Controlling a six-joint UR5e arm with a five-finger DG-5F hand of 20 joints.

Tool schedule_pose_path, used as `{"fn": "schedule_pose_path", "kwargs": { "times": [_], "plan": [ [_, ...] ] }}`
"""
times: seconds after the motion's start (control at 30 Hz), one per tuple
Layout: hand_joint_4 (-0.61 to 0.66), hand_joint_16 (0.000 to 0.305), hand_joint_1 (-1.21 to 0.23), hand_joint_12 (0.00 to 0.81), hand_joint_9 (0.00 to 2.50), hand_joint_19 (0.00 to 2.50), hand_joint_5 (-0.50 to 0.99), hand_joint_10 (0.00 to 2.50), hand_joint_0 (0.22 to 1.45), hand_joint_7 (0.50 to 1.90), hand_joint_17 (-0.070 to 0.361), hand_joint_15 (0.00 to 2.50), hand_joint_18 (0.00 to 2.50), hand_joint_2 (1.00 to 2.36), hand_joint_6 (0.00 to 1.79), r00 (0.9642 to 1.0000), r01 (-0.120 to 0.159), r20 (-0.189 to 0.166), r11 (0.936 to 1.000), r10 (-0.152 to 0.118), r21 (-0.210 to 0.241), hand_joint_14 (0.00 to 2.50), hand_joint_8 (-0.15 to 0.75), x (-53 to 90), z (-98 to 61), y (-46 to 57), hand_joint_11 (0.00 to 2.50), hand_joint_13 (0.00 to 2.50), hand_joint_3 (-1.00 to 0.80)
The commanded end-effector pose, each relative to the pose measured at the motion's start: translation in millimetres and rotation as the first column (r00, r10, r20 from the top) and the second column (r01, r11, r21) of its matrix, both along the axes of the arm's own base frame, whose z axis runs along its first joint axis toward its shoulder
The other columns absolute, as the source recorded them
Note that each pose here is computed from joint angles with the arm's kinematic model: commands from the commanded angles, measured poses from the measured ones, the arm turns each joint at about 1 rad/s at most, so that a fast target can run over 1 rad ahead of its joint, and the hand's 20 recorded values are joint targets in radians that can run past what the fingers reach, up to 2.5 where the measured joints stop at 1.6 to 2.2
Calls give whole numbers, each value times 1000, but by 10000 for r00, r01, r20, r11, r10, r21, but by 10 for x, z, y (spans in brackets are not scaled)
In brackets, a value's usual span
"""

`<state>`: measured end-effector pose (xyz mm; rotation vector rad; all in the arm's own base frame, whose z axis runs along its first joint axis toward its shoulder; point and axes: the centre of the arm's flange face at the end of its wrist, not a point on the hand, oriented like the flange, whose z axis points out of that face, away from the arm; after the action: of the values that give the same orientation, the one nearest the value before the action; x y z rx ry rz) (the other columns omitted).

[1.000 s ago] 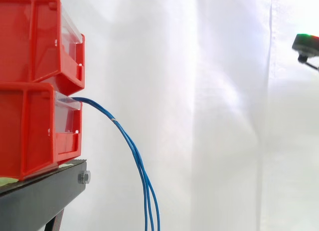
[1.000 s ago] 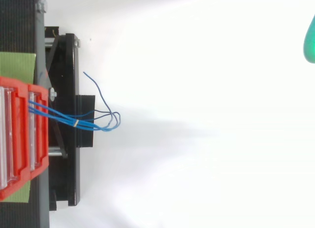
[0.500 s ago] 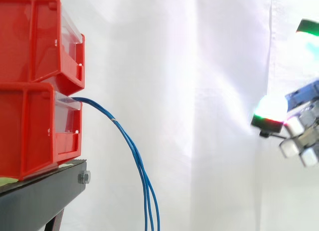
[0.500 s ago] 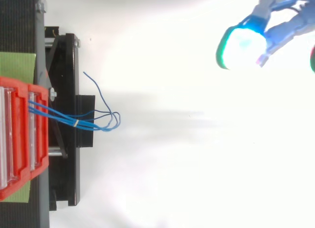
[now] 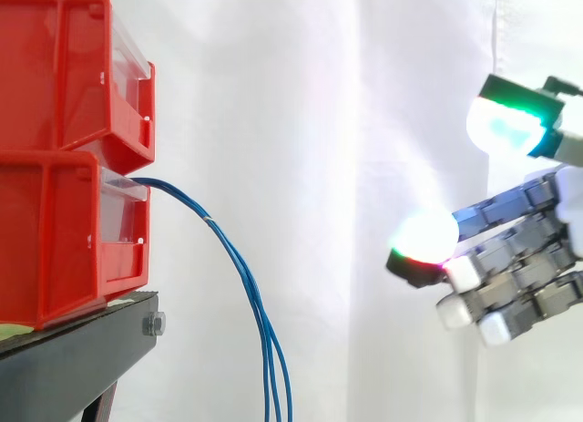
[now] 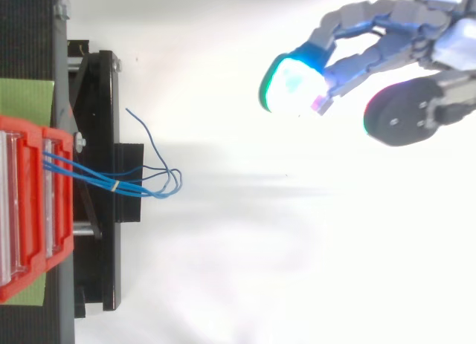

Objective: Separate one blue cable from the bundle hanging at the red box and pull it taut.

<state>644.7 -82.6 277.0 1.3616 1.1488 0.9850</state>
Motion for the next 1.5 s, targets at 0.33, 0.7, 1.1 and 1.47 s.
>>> {"fn": "schedule_pose_path", "kwargs": {
  "times": [0.33,0.7,1.1,1.47],
  "plan": [
    [275,41,-594,337,737,458,-186,15,565,889,92,326,487,1000,503,9994,-196,273,9996,202,-218,12,281,366,-176,168,498,601,-500],
    [278,41,-598,337,746,461,-185,15,559,892,92,340,450,1000,503,9995,-223,246,9996,219,167,12,279,640,-509,188,500,605,-500],
    [285,42,-587,345,754,471,-184,18,540,895,95,345,444,1000,503,9965,-172,810,9997,186,-185,14,288,861,-749,87,499,612,-500],
    [295,42,-594,343,803,456,-172,15,529,942,94,353,479,1000,504,9910,-942,986,9950,904,338,15,301,1077,-1072,71,510,660,-500]
  ]
}}
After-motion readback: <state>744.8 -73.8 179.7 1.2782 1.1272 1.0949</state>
